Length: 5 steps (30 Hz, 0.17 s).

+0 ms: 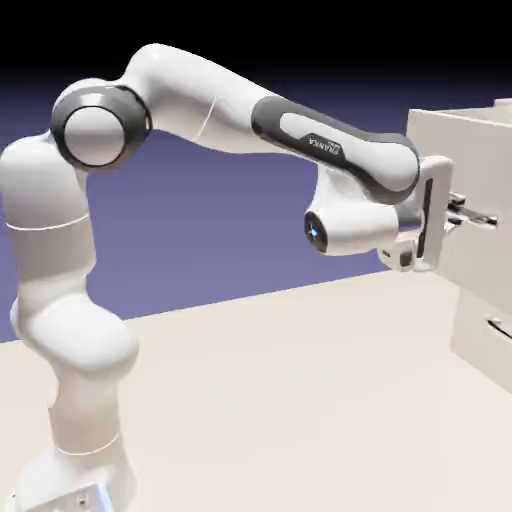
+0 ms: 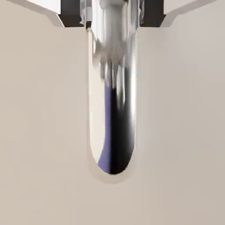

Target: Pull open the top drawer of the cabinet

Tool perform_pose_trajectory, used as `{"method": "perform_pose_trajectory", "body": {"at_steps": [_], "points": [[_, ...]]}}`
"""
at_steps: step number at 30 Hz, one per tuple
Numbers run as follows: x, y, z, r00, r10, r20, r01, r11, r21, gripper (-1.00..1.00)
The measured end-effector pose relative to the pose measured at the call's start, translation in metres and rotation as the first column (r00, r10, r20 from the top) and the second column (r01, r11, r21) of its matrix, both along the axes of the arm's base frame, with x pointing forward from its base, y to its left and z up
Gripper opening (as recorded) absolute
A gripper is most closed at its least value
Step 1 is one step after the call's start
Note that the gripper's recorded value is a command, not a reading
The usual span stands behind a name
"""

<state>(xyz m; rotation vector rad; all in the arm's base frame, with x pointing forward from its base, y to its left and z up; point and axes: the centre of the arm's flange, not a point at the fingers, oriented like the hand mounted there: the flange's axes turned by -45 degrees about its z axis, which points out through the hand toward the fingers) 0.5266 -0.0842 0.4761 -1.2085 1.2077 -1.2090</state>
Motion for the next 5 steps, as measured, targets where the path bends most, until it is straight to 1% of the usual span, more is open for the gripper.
{"method": "perform_pose_trajectory", "body": {"at_steps": [1, 2, 4, 5], "points": [[-0.010, 0.000, 0.000, 1.000, 0.000, 0.000, 0.000, 1.000, 0.000, -1.00], [-0.017, 0.000, 0.000, 1.000, 0.000, 0.000, 0.000, 1.000, 0.000, 1.00], [-0.017, 0.000, 0.000, 1.000, 0.000, -0.001, 0.000, 1.000, 0.000, 1.00], [-0.028, -0.001, 0.000, 1.000, -0.001, -0.002, 0.001, 1.000, 0.001, 1.00]]}}
